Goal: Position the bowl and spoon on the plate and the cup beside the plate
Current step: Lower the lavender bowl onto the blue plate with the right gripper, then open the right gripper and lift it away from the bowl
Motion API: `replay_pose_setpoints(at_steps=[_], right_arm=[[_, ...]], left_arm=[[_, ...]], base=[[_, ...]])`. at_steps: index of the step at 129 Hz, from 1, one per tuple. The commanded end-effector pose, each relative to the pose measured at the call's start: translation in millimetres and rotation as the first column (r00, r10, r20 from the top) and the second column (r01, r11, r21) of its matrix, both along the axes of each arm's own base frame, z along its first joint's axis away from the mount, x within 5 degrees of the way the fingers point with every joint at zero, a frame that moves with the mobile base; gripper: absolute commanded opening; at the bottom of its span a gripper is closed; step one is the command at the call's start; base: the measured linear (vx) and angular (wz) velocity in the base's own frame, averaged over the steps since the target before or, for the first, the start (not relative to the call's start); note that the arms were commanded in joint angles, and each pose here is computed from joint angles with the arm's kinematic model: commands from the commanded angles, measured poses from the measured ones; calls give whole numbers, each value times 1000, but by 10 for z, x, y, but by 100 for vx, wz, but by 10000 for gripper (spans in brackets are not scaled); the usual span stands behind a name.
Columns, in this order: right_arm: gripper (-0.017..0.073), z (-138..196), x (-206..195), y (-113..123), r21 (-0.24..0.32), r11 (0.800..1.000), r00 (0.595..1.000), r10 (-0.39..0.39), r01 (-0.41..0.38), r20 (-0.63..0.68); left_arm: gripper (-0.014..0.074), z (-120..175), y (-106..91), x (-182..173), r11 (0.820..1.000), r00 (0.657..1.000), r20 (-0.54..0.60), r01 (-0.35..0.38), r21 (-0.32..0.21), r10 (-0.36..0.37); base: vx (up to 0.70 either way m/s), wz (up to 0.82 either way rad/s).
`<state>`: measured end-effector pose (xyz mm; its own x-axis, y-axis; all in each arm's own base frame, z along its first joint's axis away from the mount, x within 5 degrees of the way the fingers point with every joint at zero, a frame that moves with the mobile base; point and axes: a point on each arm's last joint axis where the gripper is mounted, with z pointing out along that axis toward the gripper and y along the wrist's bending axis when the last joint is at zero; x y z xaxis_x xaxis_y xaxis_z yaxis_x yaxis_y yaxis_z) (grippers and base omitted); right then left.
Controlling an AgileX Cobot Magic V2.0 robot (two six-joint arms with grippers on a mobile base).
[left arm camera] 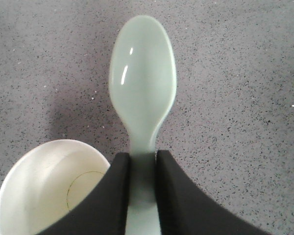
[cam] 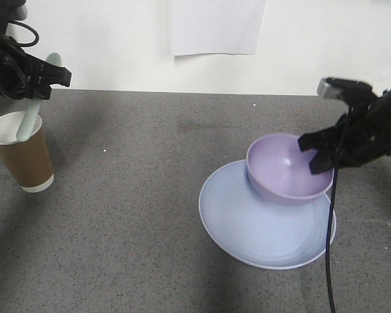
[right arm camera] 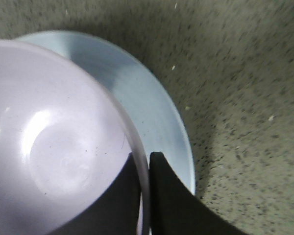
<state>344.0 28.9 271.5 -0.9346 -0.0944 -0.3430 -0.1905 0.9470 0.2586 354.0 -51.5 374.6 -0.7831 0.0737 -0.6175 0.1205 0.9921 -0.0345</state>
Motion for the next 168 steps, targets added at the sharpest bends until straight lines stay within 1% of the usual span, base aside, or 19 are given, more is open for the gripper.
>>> replay_pose_setpoints(at_steps=[1, 22, 30, 40, 48, 53, 58, 59, 60, 61, 67, 76, 92, 116, 132, 159, 168], right_arm=[[16, 128, -40, 25, 39, 999, 994, -11, 7, 109], [22, 64, -60, 43, 52, 999, 995, -3, -3, 102], [30, 60, -66, 84, 37, 999, 994, 23, -27, 105], [37, 59, -76, 196, 21, 997, 991, 73, -76, 116], [43, 55, -84, 285, -7, 994, 986, 107, -107, 125], [49, 51, -87, 345, -35, 992, 983, 126, -122, 133], [52, 47, -89, 373, -51, 992, 983, 125, -119, 134], [54, 45, -91, 384, -63, 990, 982, 131, -124, 135], [54, 45, -90, 384, -61, 991, 983, 125, -117, 135], [55, 43, -90, 391, -73, 990, 982, 129, -120, 137], [62, 37, -93, 408, -98, 990, 984, 119, -106, 133], [70, 28, -93, 384, -132, 987, 986, 105, -89, 126], [85, 23, -97, 370, -135, 988, 989, 88, -72, 116], [127, 25, -99, 382, -117, 991, 990, 82, -68, 113], [186, 24, -102, 382, -116, 991, 991, 78, -66, 109], [323, 48, -103, 378, -117, 991, 991, 73, -59, 114], [344, 91, -103, 366, -116, 992, 990, 64, -50, 124]], left_arm=[[-8, 274, -1, -85, 1000, 993, 119, 2, -23, 1], [-8, 274, -1, -85, 1000, 993, 119, 2, -23, 1], [-8, 274, -1, -85, 1000, 993, 119, 2, -23, 1], [-8, 274, -1, -85, 1000, 993, 119, 2, -23, 1], [-8, 274, -1, -85, 1000, 993, 119, 2, -23, 1], [-8, 274, -1, -85, 1000, 993, 119, 2, -23, 1], [-8, 274, -1, -85, 1000, 993, 119, 2, -23, 1], [-8, 274, -1, -85, 1000, 993, 119, 2, -23, 1], [-8, 274, -1, -85, 1000, 993, 119, 2, -23, 1], [-8, 274, -1, -85, 1000, 993, 119, 2, -23, 1], [-8, 274, -1, -85, 1000, 993, 119, 2, -23, 1], [-8, 274, -1, -85, 1000, 993, 119, 2, -23, 1], [-8, 274, -1, -85, 1000, 993, 119, 2, -23, 1], [-8, 274, -1, -85, 1000, 993, 119, 2, -23, 1], [-8, 274, -1, -85, 1000, 993, 119, 2, -23, 1], [-8, 274, -1, -85, 1000, 993, 119, 2, -23, 1], [-8, 274, -1, -85, 1000, 993, 119, 2, -23, 1]], base=[[0, 0], [0, 0], [0, 0], [0, 0], [0, 0], [0, 0], [0, 0], [0, 0], [0, 0], [0, 0], [0, 0], [0, 0], [0, 0], [0, 0], [0, 0], [0, 0], [0, 0]])
